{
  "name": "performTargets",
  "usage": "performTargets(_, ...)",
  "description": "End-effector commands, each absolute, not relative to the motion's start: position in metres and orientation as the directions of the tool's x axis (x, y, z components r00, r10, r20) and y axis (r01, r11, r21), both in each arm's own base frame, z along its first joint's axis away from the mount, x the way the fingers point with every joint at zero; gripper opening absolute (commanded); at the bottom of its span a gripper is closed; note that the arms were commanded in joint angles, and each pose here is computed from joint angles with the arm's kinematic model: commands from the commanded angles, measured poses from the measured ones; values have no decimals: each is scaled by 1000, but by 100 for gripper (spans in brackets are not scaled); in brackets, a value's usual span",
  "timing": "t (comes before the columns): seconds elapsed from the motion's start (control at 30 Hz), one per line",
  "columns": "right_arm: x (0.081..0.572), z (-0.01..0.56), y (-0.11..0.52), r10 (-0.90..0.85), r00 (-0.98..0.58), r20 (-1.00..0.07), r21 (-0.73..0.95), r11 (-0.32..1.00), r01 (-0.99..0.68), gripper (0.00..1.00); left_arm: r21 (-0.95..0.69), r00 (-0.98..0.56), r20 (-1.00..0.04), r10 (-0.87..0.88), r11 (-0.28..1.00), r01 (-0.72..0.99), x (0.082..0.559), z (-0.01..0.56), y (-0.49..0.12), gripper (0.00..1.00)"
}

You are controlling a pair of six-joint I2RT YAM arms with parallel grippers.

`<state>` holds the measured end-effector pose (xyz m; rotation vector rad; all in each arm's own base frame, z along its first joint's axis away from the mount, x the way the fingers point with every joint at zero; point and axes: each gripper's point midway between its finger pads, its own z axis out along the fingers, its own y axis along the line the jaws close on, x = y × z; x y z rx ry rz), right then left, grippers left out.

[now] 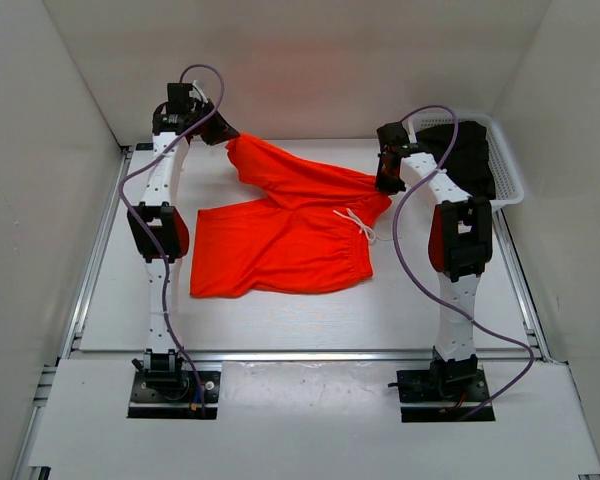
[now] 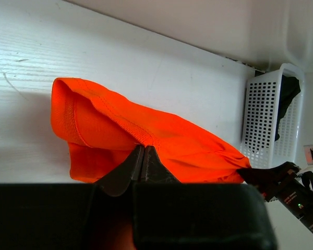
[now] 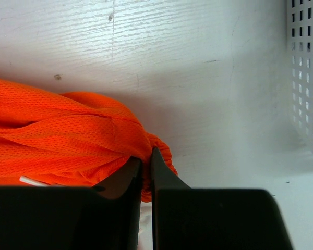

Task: Fold and stack the shorts
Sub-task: Flatten the shorts out

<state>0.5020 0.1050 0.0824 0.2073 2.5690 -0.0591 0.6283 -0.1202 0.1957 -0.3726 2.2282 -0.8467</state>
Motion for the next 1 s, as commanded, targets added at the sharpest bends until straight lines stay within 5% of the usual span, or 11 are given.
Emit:
performTargets(0.0,509,118,108,130,-797,-590,26,990,142,0,-679,-655,-577,-489,732,52,619,250,-108,10)
performTargets(0.43,537,124,116,157,-769,-619,75,987,141,2,-703,-658,-532,-533,711,-6,634,223,-108,11)
performTargets(0.47,549,127,123,172,-762,-625,106,985,136,14,-711,-659,-521,-543,703,-18,641,212,-108,27)
performTargets(0.5,553,130,127,173,-764,-622,118,985,127,45,-722,-660,-512,-550,691,-16,643,211,-105,58)
performTargets(0.6,545,143,130,187,-761,-621,123,982,141,77,-713,-659,-526,-538,701,-3,630,230,-100,72)
performTargets(0.67,538,176,124,233,-698,-677,156,973,172,81,-630,-645,-551,-529,771,-93,618,214,-80,84)
performTargets(0.8,496,190,114,286,-671,-684,198,958,206,81,-547,-543,-637,-546,818,-181,568,272,-39,84)
performTargets(0.97,414,184,124,297,-709,-639,260,952,164,74,-389,-587,-547,-597,802,-454,473,218,-3,64)
